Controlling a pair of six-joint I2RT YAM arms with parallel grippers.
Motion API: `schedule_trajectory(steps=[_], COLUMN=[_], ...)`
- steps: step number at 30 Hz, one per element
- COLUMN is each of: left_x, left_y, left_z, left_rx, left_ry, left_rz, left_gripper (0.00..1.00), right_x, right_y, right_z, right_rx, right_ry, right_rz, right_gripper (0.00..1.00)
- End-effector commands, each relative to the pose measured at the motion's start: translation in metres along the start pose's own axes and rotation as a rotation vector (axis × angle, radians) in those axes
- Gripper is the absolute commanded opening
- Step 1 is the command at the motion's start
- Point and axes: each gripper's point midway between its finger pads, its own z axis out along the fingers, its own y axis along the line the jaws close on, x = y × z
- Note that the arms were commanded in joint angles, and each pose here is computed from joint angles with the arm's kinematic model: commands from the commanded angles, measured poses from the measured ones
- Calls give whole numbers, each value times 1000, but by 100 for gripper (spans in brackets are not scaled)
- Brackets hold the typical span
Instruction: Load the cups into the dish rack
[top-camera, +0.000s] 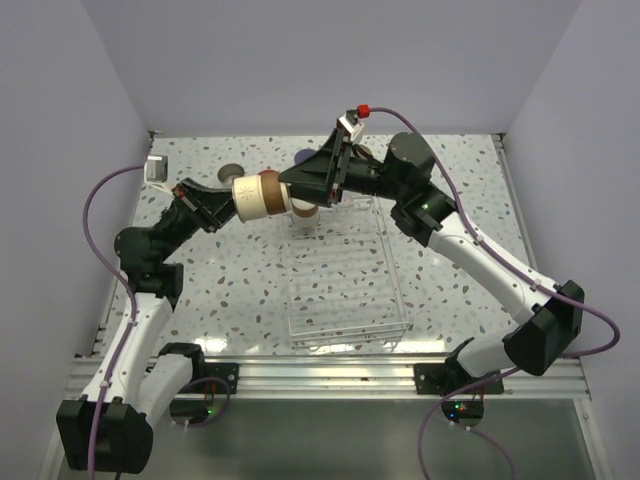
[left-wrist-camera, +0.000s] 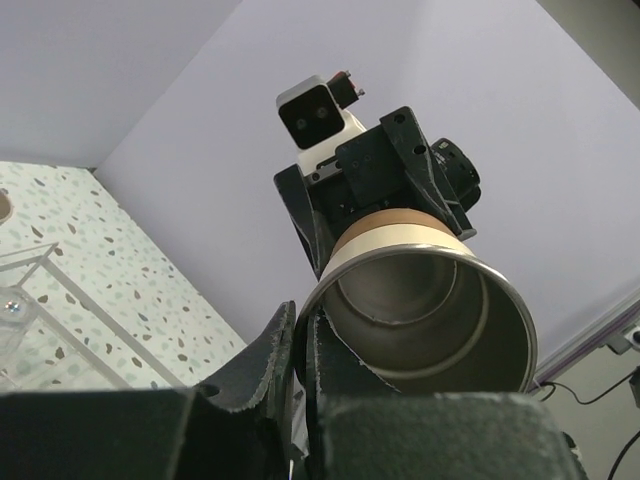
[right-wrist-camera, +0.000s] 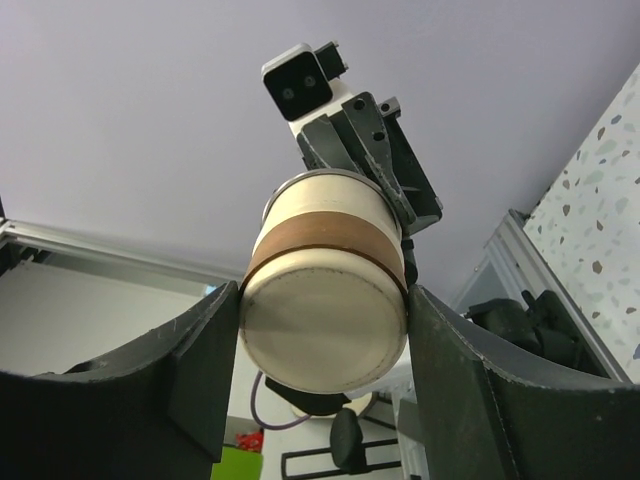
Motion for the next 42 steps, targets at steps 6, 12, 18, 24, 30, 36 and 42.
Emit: schedule_trajectory(steps=[6, 12, 18, 24, 30, 36, 42], left_x=[2, 2, 2, -3, -10, -17, -31], left_y=[23, 31, 37, 42, 46, 71, 85], left_z=[2, 0, -1, -3, -6, -23, -45], left_rx=[-114, -169, -212, -276, -337, -544, -739], left_ry=[30, 40, 43, 47, 24, 0, -47], left_rz=[7, 25, 41, 76, 105, 115, 169], left_gripper=[35, 59, 72, 94, 100, 100, 100], right_x=[14, 12, 12, 7, -6, -18, -37], right_y=[35, 37, 36, 31, 26, 6, -45], right_z=[-2, -3, -4, -10, -24, -51, -96], right_rx=[-115, -103, -83, -45, -11, 75, 307], right_ry=[42, 32, 31, 9, -37, -69, -106], right_rz=[-73, -96, -115, -139, -150, -158, -179], right_gripper=[0, 0, 0, 0, 0, 0, 0])
